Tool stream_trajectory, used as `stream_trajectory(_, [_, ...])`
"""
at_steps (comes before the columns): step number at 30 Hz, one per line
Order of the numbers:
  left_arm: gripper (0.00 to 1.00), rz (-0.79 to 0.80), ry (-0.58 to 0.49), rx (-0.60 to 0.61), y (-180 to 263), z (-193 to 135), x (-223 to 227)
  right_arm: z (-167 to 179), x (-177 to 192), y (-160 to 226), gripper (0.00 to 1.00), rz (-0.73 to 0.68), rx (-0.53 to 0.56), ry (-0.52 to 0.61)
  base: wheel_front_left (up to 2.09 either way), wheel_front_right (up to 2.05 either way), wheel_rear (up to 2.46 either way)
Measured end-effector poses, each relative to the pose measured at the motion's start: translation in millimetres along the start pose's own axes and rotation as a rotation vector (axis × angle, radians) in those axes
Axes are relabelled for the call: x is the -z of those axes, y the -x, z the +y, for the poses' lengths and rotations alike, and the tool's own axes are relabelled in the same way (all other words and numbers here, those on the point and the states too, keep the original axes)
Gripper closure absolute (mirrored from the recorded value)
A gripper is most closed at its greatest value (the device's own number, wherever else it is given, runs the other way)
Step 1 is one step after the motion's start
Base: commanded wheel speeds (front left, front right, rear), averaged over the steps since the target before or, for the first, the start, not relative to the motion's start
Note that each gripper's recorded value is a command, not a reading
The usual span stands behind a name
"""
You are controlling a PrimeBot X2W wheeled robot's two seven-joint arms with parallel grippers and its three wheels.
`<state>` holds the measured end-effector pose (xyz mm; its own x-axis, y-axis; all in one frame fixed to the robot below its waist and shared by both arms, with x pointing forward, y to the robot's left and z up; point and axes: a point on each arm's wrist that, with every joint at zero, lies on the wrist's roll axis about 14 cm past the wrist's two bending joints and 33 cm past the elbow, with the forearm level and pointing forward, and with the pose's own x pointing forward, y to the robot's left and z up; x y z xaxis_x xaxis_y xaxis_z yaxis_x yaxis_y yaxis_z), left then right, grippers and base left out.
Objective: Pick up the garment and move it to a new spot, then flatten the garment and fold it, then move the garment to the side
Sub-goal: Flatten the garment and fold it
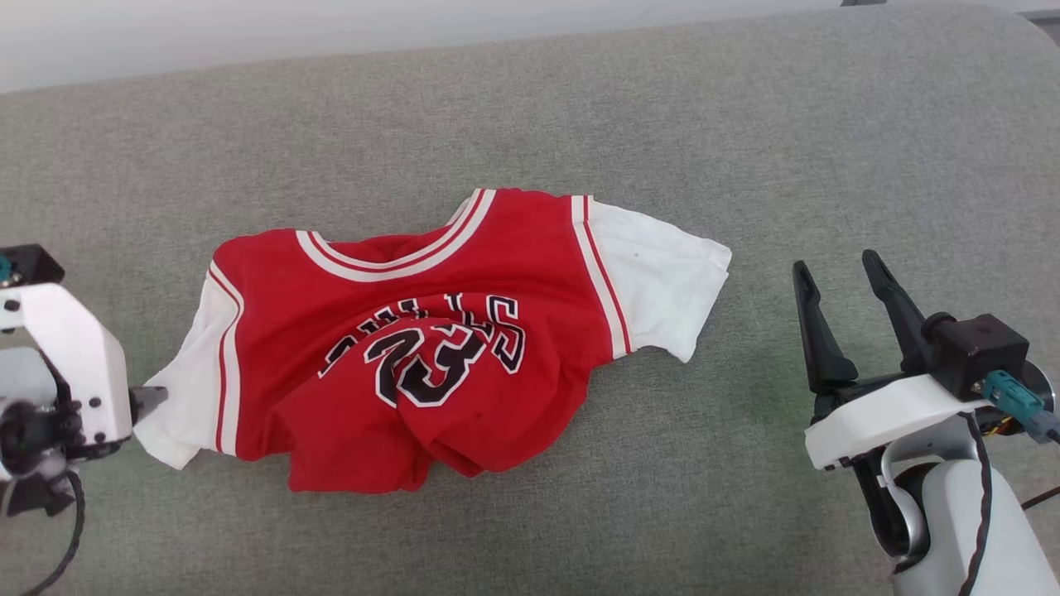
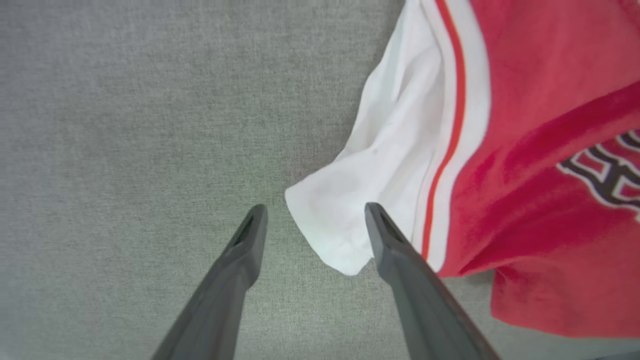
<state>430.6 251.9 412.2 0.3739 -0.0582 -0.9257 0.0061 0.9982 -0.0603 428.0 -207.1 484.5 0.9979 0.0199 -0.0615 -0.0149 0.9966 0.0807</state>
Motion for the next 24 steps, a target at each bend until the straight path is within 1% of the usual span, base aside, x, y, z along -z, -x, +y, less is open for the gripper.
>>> stream_trajectory(4, [0.0, 0.013, -0.009, -0.018, -2.2, 0.8, -7.9, 0.0, -0.9, 0.0, 0.0, 0.001, -0.003, 0.003, 0.0, 0.0, 0.0])
stream_trajectory(9, [0.0, 0.012, 0.009, -0.016, -11.8, -2.9, -20.5, -2.2, 2.5, 0.7, 0.0, 0.017, -0.001, 0.008, 0.0, 0.0, 0.0])
stream_trajectory(12, [0.0, -0.031, 0.03, 0.002, -14.0, -8.8, -39.1, -4.6, 3.3, 1.0, 0.0, 0.02, 0.004, 0.013, 0.0, 0.0, 0.0])
stream_trajectory(17, [0.0, -0.024, 0.049, 0.018, -23.8, -15.3, -47.3, -8.1, 4.2, 0.0, 0.0, 0.028, 0.008, 0.023, 0.0, 0.0, 0.0])
stream_trajectory(24, [0.0, 0.006, 0.04, 0.059, -41.6, -34.4, -51.5, -10.3, 11.1, -3.0, 0.0, 0.051, 0.009, 0.032, 0.0, 0.0, 0.0])
